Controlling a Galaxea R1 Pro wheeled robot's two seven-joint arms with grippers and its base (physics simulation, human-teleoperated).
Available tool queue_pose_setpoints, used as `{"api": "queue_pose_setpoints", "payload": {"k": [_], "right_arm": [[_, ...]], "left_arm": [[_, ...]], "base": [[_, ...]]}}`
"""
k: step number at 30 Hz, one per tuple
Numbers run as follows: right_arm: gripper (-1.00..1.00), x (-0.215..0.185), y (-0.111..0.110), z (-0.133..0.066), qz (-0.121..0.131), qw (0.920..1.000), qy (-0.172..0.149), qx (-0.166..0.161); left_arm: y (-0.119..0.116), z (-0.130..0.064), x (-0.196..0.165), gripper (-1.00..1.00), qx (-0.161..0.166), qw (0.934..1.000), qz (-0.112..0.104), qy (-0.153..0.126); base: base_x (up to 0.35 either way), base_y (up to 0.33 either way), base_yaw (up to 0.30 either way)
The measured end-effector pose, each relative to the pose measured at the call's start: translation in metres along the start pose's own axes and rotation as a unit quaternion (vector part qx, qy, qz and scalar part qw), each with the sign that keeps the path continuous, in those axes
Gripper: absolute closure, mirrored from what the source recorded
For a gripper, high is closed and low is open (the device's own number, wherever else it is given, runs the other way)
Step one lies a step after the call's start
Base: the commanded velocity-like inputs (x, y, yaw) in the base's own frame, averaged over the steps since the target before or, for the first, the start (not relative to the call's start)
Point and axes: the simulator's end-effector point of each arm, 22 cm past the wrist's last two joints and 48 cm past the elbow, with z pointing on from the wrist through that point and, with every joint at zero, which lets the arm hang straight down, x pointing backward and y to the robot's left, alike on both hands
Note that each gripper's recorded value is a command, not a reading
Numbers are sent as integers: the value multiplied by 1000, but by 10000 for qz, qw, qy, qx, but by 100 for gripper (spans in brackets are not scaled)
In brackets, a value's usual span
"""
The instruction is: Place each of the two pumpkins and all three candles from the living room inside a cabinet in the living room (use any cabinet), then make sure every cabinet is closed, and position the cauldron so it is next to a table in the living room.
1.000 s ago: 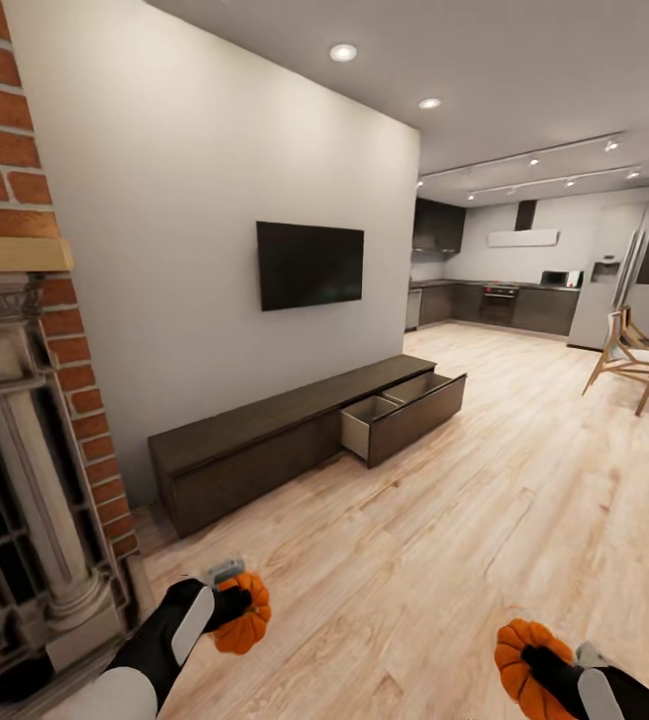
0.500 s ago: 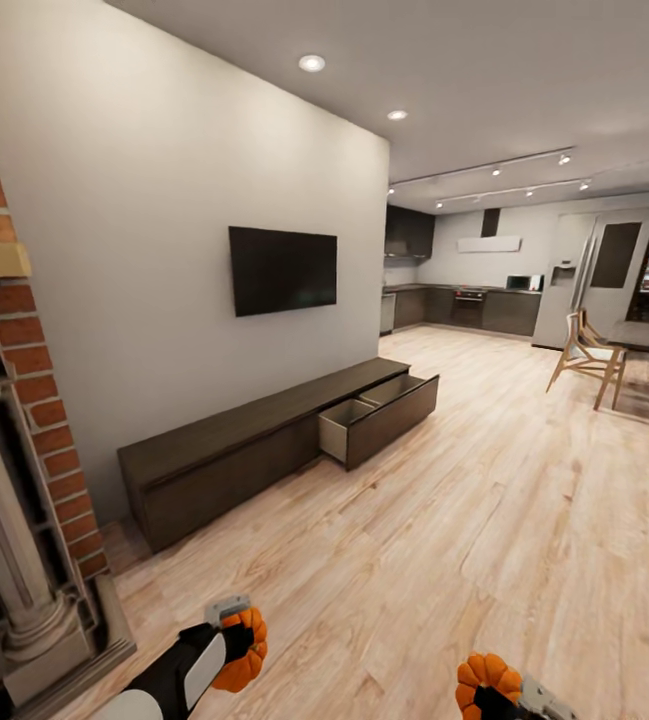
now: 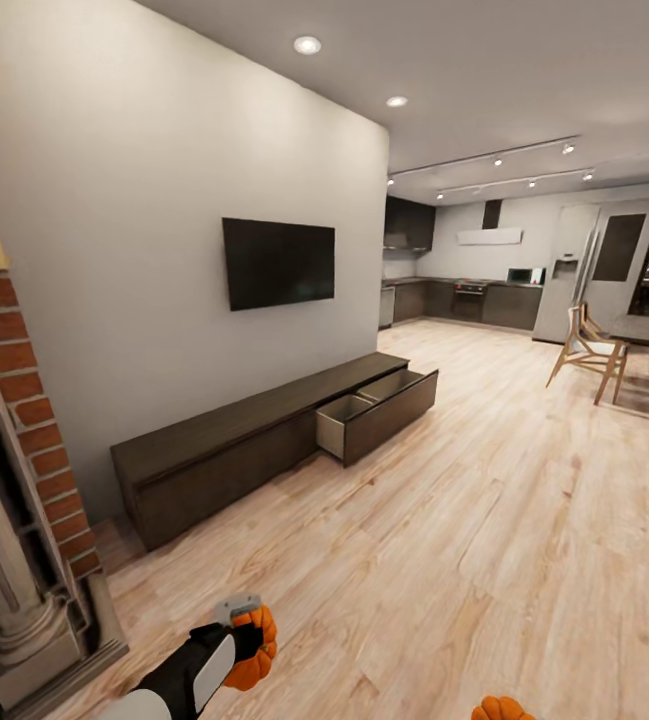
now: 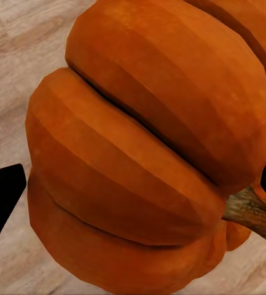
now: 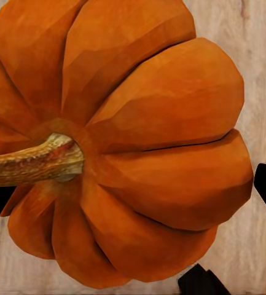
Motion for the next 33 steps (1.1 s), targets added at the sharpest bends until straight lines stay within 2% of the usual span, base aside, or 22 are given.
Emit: {"api": "queue_pose_setpoints", "payload": {"k": [3, 6, 9, 12, 28, 33], "right_arm": [[100, 6, -3, 2, -26, 10000, 53, 41], [100, 6, -4, 3, -21, 10000, 47, 57], [100, -7, -16, 4, 260, 9994, -161, 157], [100, -11, -23, 5, 483, 9984, -203, 201], [100, -17, -23, 4, 583, 9978, -273, 169], [100, -19, -29, 4, 703, 9969, -282, 200]], "left_arm": [[-4, 1, 1, 100, 0, 9997, 234, -20], [-5, 1, 2, 100, 3, 9995, 301, -29], [-5, 1, 1, 100, 13, 9995, 311, -34], [-6, 1, 1, 100, 17, 9995, 317, -39], [-7, -2, -2, 100, 31, 9994, 322, -73], [-7, -3, -4, 100, 24, 9994, 325, -95]], "base": [[23, -12, -13], [5, -3, -169], [1, 0, -256], [0, 0, -273], [0, 0, -276], [0, 0, -275]]}}
